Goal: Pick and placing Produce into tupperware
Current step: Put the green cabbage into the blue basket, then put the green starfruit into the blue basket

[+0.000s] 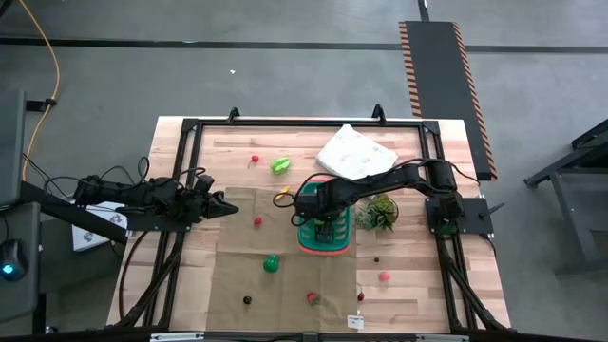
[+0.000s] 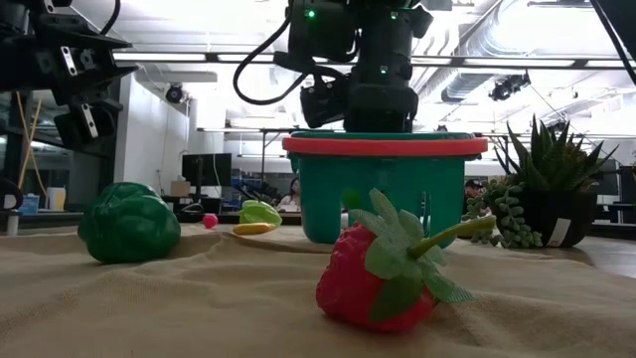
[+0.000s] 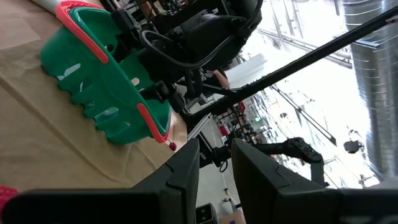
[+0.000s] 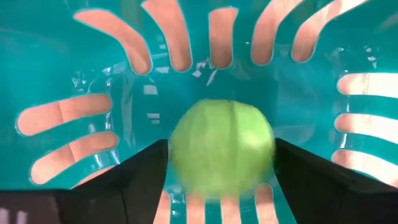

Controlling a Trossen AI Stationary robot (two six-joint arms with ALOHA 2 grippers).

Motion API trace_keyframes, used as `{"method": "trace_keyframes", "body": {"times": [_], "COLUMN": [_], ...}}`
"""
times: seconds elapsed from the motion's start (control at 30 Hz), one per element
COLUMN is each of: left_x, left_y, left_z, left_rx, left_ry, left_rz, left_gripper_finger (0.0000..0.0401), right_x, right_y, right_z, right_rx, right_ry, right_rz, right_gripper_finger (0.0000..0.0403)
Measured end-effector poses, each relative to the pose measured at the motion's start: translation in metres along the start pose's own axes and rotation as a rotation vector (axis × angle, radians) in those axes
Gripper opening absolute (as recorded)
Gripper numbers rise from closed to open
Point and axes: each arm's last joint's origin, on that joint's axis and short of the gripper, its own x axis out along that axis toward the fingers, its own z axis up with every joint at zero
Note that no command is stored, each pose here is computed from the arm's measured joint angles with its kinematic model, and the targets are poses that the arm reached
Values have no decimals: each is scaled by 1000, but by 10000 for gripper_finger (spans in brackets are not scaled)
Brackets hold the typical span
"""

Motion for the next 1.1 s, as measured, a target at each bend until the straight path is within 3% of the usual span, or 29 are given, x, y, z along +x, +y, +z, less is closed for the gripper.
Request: {"method": "trace_keyframes", "body": {"times": [0.5, 0.67, 0.87, 1.1], "left_x": [0, 0, 0, 0], "left_y": [0, 0, 0, 0], "left_z": [0, 0, 0, 0], "left_rx": [0, 0, 0, 0], "left_ry": [0, 0, 0, 0], "left_rz": [0, 0, 0, 0], "left_gripper_finger": [83, 83, 83, 83], "right_x": [-8, -45, -105, -171], "right_y": [-1, -3, -8, -20], "right_z": [-2, -2, -7, -25], "right_rx": [22, 59, 179, 414], "right_ry": [-2, -79, -282, -607], "right_rz": [-14, -2, 17, -189], "right_gripper_finger": [288, 288, 288, 288]}}
